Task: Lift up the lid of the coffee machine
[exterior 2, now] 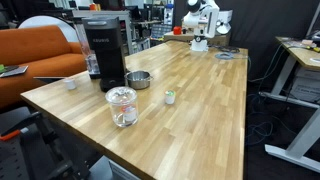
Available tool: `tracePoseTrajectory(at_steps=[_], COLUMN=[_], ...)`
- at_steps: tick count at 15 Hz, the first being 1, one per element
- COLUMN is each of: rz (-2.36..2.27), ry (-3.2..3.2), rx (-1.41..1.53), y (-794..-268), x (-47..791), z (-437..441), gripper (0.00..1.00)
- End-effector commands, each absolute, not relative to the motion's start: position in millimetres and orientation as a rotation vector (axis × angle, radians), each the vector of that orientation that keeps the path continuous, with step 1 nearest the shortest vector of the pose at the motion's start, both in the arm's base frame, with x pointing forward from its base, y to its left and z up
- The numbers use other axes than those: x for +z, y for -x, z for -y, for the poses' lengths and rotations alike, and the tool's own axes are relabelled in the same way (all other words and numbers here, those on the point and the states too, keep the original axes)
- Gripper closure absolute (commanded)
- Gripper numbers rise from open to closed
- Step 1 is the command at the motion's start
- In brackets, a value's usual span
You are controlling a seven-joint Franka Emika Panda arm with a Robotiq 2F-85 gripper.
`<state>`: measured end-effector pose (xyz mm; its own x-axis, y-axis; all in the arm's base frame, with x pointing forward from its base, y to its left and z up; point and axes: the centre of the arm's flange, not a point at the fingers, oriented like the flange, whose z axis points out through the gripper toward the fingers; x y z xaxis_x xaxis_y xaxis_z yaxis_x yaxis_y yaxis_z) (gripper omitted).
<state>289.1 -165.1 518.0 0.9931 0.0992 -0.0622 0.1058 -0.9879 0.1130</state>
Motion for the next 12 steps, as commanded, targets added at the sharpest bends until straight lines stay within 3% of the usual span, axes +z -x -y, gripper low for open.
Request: tracePoseTrajectory(at_steps=[1, 12], rz=[-0.156, 0.136], ry=[-3.020, -3.303], rx=[-0.085, -0.124], y=[-289, -326], x=[518, 498], z=[165, 156], gripper=[0.00, 0.00])
